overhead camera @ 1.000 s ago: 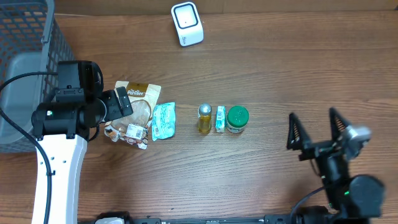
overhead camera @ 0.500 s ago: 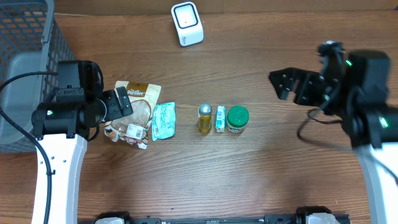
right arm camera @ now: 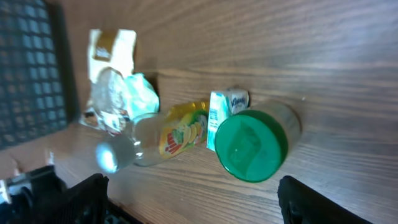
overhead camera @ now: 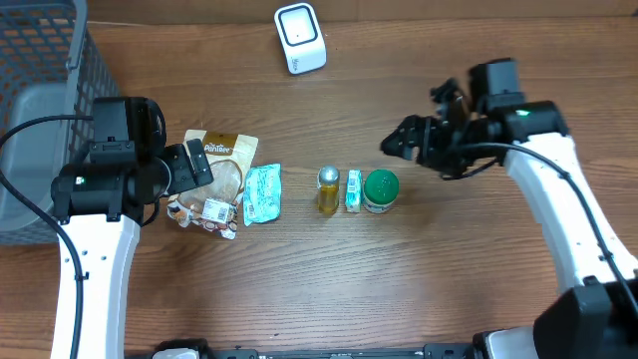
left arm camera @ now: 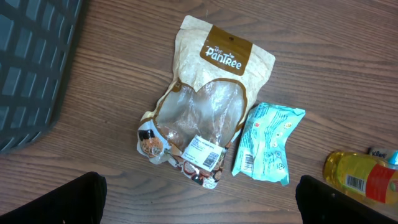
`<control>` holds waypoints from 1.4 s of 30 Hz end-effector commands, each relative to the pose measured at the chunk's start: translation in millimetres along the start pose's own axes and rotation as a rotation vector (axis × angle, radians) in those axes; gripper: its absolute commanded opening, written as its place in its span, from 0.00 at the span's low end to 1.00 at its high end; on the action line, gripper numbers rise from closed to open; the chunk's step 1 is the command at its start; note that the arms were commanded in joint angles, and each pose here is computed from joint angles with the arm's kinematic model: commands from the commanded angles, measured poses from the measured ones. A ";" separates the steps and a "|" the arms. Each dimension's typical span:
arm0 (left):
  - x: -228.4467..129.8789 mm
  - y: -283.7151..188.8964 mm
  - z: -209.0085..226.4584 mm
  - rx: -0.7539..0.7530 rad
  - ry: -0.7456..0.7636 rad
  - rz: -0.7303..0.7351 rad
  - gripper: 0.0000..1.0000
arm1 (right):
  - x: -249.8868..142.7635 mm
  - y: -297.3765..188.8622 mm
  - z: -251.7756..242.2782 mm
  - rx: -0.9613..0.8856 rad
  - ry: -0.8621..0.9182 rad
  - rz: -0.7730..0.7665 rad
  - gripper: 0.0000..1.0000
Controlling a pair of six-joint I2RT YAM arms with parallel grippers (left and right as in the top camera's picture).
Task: Scan the item barcode
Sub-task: 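Raise the right gripper and reach toward the yellow oil bottle, then lower the right gripper around the yellow oil bottle and close it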
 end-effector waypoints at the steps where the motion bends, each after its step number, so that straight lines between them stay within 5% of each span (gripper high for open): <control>1: 2.6 -1.8 -1.5 0.002 0.015 -0.009 1.00 | 3.1 16.8 1.1 -0.126 0.001 -0.044 0.85; 10: 2.6 -1.8 -1.4 0.002 0.015 -0.009 1.00 | -7.9 48.6 55.9 -0.110 -0.226 -0.115 0.91; 23: 2.6 -1.8 -1.5 0.002 0.015 -0.009 1.00 | -19.0 68.6 86.3 -0.223 -0.296 -0.285 0.98; 42: 2.6 -1.8 -1.5 0.002 0.015 -0.009 0.99 | -48.7 118.2 77.0 -0.338 -0.364 -0.188 1.00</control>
Point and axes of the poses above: each gripper's point midway between its finger pads, its own y axis out along the fingers, its own z axis along the line the jaws close on, x = y × z, the point moved 3 cm from there along -y, back along the fingers, and after that the axes turned 8 degrees about y, right-handed, at the moved point
